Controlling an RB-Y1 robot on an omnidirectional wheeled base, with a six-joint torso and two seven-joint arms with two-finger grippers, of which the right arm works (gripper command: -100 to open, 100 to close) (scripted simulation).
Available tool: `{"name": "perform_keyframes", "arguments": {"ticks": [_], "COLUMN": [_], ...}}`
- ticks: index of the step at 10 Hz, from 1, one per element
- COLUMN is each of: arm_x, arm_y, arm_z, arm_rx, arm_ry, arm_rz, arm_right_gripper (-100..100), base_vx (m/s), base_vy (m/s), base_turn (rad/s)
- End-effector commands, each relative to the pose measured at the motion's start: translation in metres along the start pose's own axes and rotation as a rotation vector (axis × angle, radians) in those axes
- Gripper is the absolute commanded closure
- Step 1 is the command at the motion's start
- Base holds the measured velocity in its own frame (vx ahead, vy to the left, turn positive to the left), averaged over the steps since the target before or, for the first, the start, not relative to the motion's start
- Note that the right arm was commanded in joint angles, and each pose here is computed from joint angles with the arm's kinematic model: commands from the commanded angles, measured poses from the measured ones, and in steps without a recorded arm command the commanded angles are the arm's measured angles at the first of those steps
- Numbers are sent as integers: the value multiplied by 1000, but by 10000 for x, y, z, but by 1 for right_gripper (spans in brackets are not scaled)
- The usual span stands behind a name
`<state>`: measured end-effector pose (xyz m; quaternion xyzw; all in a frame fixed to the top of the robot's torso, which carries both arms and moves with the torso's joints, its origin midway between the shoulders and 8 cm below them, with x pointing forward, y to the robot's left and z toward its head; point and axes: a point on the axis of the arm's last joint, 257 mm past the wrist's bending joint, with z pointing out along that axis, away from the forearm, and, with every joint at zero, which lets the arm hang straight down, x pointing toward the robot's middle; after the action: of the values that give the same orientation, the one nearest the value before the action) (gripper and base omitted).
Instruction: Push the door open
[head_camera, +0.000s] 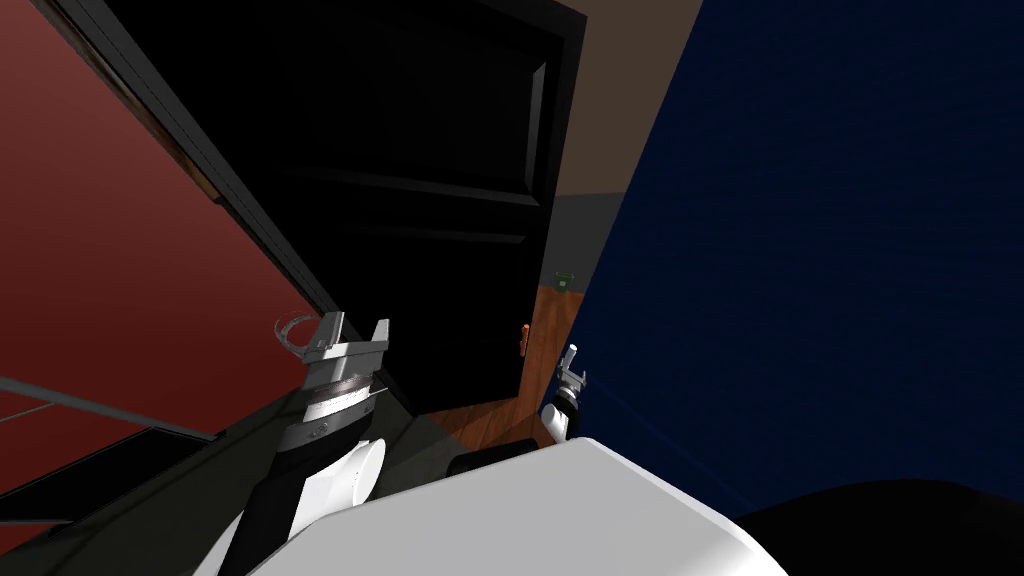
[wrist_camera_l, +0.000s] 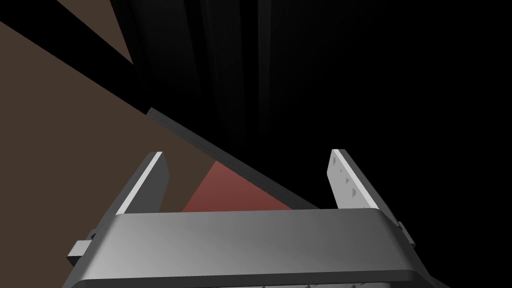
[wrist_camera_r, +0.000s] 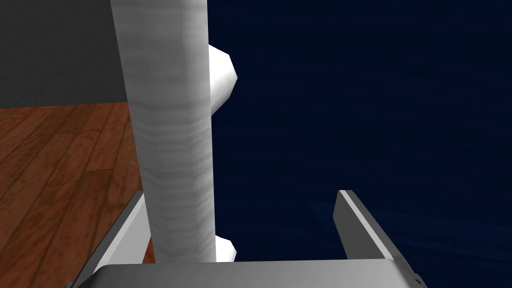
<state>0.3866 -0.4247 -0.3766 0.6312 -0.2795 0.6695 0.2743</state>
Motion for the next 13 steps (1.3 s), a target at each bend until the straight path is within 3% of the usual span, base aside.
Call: {"name": "perform_keyframes", "arguments": {"ticks": [1,2,3,8,9,13], "arm_x": [-9,-9,19,32,44,44], "arm_y": [293,293,411,470,530,530], "arm_z": [39,39,75,89,101,101], "arm_rx": [-50,-50,-96,-120,-145,-145], "arm_ry": [17,17,26,31,35,35], "arm_rz": [-31,-31,-31,-31,-31,-31], "arm_right_gripper": [100,100,100,100,100,100], "base_vx": [8,5,17,15,26,6], "base_vy": [-43,-34,-65,-41,-32,-13], "base_turn": [48,62,144,31,72,7]}}
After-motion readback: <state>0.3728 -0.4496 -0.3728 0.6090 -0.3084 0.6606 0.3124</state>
